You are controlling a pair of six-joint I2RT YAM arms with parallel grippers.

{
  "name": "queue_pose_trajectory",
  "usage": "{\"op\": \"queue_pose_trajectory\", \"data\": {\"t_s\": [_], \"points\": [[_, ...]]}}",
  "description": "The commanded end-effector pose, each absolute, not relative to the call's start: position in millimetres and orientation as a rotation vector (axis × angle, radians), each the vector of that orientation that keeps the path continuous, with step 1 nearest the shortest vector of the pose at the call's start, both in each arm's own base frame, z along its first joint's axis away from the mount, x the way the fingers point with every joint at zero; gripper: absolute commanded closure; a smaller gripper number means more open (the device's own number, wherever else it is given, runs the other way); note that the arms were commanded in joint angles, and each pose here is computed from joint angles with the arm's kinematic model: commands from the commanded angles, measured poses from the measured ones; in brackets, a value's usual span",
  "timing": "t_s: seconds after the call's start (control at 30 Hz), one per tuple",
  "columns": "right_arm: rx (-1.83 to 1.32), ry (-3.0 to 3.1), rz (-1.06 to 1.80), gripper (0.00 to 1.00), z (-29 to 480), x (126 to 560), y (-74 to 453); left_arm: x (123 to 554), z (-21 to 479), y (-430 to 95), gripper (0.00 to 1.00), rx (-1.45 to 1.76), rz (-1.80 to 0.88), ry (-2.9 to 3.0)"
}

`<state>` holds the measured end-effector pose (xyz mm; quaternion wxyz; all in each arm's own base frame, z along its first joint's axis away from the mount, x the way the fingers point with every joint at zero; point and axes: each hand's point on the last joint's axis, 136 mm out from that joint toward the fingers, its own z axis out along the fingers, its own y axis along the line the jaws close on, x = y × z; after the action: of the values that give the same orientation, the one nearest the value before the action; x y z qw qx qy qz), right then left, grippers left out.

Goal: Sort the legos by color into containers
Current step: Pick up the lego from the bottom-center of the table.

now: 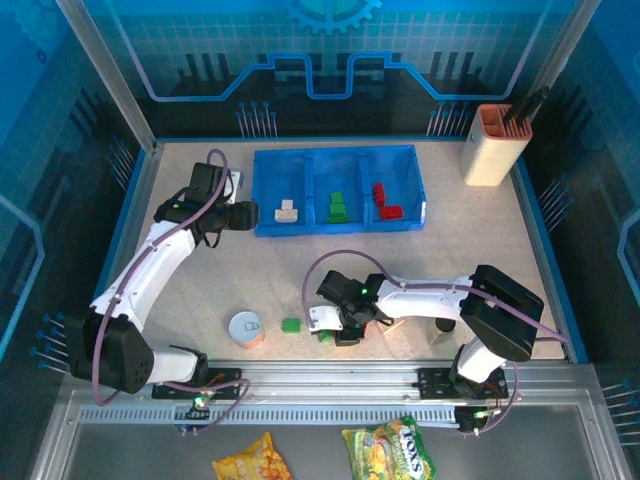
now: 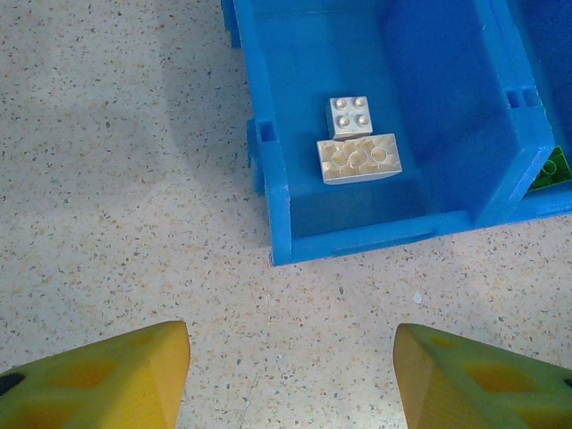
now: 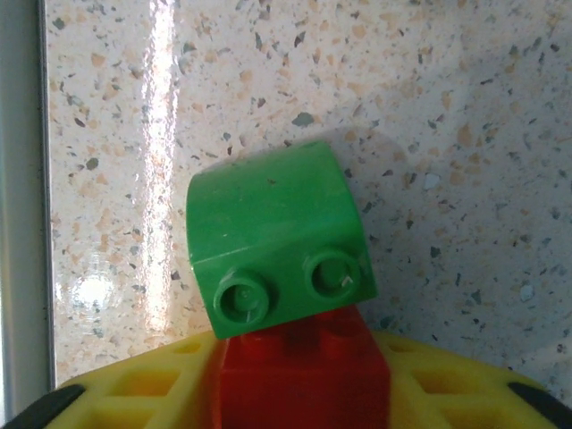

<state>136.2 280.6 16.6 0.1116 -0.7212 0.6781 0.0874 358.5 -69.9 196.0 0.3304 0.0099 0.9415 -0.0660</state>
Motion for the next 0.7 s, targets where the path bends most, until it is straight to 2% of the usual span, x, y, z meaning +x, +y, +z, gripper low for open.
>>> {"op": "queue_pose_trajectory", "data": {"t_s": [0.0,0.3,0.67], "points": [[-2.133,1.993,0.279,0.61,14.4,128.8,281.6,358.4,198.6,-70.4,0.37,0.000,-0.211,2.453],[-2.125,1.968,0.267,0.68,22.3,133.0,284.2,358.1,197.3,-69.7,0.37,0.000,-0.205,2.457],[-2.053,1.962,0.300,0.71,48.3,154.1,287.0,358.5,197.8,-68.7,0.37,-0.003,-0.201,2.455]]}}
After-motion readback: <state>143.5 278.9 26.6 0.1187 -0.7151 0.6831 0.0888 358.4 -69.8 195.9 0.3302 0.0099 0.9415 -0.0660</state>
